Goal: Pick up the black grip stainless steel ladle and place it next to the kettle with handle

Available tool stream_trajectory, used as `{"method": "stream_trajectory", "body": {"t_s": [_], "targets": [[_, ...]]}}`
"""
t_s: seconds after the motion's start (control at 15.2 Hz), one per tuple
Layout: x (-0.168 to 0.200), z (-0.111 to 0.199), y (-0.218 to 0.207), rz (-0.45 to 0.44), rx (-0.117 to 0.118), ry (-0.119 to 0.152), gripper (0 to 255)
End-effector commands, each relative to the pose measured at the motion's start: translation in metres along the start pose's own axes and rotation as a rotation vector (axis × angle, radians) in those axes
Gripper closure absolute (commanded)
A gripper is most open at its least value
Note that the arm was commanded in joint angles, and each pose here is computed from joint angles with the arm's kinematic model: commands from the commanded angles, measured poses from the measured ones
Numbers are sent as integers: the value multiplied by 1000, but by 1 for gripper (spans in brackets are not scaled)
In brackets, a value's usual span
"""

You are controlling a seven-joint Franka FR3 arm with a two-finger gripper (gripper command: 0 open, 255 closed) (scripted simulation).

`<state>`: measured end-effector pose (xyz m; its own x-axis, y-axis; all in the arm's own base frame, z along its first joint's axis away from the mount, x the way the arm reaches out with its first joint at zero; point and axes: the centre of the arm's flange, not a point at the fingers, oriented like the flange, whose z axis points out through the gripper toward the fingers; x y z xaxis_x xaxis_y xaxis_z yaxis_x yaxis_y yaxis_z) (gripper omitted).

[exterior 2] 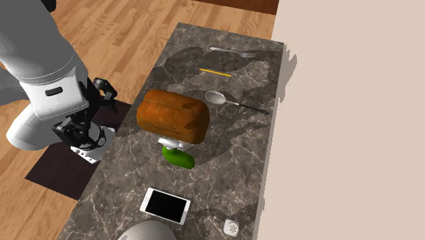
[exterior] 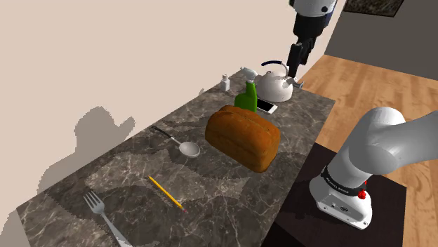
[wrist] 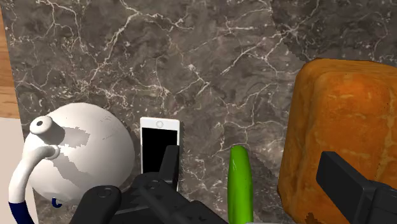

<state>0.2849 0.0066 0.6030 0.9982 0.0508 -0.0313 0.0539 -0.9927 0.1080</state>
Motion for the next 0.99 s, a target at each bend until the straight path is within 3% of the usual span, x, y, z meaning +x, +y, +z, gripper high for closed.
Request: {"method": "stream_trajectory", "body": {"t_s": [0.0, 0.92], "targets": [[0, 0, 0, 0, 0, 0, 0], [114, 77, -111, 1, 81, 2, 0]]}}
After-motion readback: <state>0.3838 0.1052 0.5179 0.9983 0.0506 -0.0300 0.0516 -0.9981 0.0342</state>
